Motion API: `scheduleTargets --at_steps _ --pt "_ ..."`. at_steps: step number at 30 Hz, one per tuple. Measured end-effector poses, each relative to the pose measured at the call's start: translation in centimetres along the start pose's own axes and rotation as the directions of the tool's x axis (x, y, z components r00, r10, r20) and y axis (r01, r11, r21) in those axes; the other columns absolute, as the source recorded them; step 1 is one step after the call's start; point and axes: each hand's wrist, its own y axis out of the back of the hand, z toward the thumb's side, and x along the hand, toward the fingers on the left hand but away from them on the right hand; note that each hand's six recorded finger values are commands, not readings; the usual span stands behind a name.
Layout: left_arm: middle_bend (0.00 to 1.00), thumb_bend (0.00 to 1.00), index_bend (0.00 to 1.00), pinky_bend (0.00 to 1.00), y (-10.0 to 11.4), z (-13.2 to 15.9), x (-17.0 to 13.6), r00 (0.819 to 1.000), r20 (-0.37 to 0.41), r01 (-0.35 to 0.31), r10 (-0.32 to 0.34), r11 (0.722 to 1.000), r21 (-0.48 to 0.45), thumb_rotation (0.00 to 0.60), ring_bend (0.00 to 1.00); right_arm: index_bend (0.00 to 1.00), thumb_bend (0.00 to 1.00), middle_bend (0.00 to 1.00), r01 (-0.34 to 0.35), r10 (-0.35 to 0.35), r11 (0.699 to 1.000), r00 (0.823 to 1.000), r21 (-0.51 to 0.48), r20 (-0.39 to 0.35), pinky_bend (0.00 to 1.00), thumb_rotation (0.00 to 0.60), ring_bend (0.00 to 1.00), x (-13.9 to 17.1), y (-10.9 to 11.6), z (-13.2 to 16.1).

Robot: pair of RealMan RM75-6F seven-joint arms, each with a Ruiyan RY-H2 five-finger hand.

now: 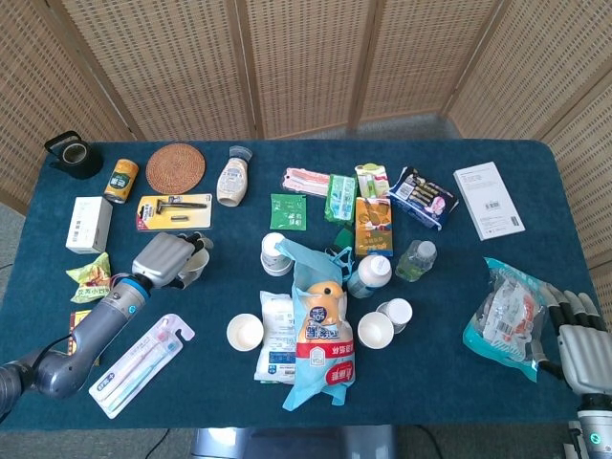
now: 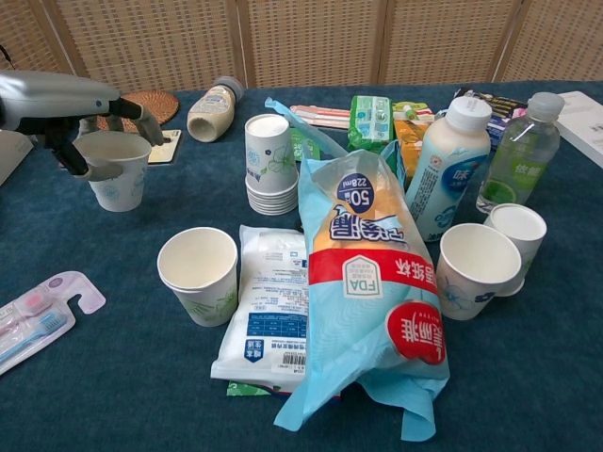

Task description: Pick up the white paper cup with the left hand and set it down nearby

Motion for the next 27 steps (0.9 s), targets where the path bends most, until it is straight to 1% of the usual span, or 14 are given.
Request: scheduleTargets --at_steps 3,6,9,13,18,20,21,23,24,25,26,27 --pt "0.26 0.49 0.23 0.53 0.4 0.8 0.3 0.999 0.022 0.021 -0.023 0.996 0.081 0.600 0.38 0.06 0.48 0.04 0.001 -0.001 1.000 1.000 -0.003 0.003 0.07 0.600 0.00 0.1 0.0 -0.2" --pt "0.28 0.49 0.22 0.52 0.5 1.5 0.6 0.998 0.039 0.042 -0.049 0.986 0.164 0.600 0.38 0.06 0.48 0.04 0.004 -0.004 1.000 1.000 -0.005 0.007 0.07 0.600 0.00 0.2 0.0 -0.4" --pt "0.28 0.49 0.22 0.50 0.4 2.1 1.0 0.996 0.046 0.062 -0.076 0.966 0.249 0.600 0.38 0.06 0.48 0.04 0.007 -0.007 1.000 1.000 -0.007 0.010 0.07 0.600 0.00 0.3 0.1 -0.6" --pt "0.27 0.49 0.23 0.50 -0.1 3.3 1.6 0.992 0.049 0.092 -0.117 0.932 0.351 0.600 0.38 0.06 0.48 0.04 0.008 -0.008 1.000 1.000 -0.013 0.013 0.07 0.600 0.00 0.5 0.1 -0.7" --pt "0.27 0.49 0.24 0.49 -0.8 5.0 2.4 0.988 0.045 0.115 -0.148 0.900 0.421 0.600 0.36 0.06 0.48 0.04 0.009 -0.009 1.000 1.000 -0.018 0.016 0.07 0.600 0.00 0.6 0.1 -0.9" --pt "0.26 0.49 0.25 0.48 -1.1 5.9 2.8 0.987 0.043 0.120 -0.155 0.886 0.447 0.600 0.33 0.06 0.48 0.04 0.011 -0.010 1.000 1.000 -0.020 0.017 0.07 0.600 0.00 0.6 0.1 -1.0" --pt "0.24 0.49 0.23 0.48 -1.3 6.2 2.9 0.987 0.041 0.120 -0.156 0.882 0.456 0.600 0.29 0.06 0.48 0.04 0.011 -0.011 1.000 1.000 -0.022 0.017 0.07 0.600 0.00 0.7 0.2 -1.0" --pt "0.16 0.49 0.14 0.45 -1.4 6.8 3.2 0.988 0.029 0.118 -0.149 0.877 0.465 0.600 0.20 0.06 0.48 0.04 0.011 -0.010 1.000 1.000 -0.023 0.017 0.07 0.600 0.00 0.7 0.1 -1.1" --pt "0.09 0.49 0.06 0.40 -1.4 6.9 3.3 0.989 0.026 0.117 -0.146 0.877 0.466 0.600 0.12 0.06 0.48 0.04 0.010 -0.010 1.000 1.000 -0.024 0.017 0.07 0.600 0.00 0.8 0.1 -1.1" --pt "0.04 0.49 0.01 0.36 -1.3 7.2 3.4 0.990 0.022 0.112 -0.138 0.878 0.466 0.600 0.06 0.06 0.48 0.04 0.010 -0.009 1.000 1.000 -0.025 0.017 0.07 0.600 0.00 0.8 0.1 -1.1" --pt "0.01 0.49 0.00 0.32 -1.3 7.4 3.4 0.991 0.021 0.107 -0.132 0.879 0.465 0.600 0.02 0.06 0.48 0.04 0.010 -0.009 1.000 1.000 -0.026 0.018 0.07 0.600 0.00 0.9 0.1 -1.2" --pt "0.00 0.49 0.00 0.29 -1.2 7.5 3.4 0.992 0.020 0.102 -0.125 0.879 0.465 0.600 0.00 0.06 0.48 0.04 0.010 -0.010 1.000 1.000 -0.028 0.020 0.07 0.600 0.00 0.9 0.2 -1.3"
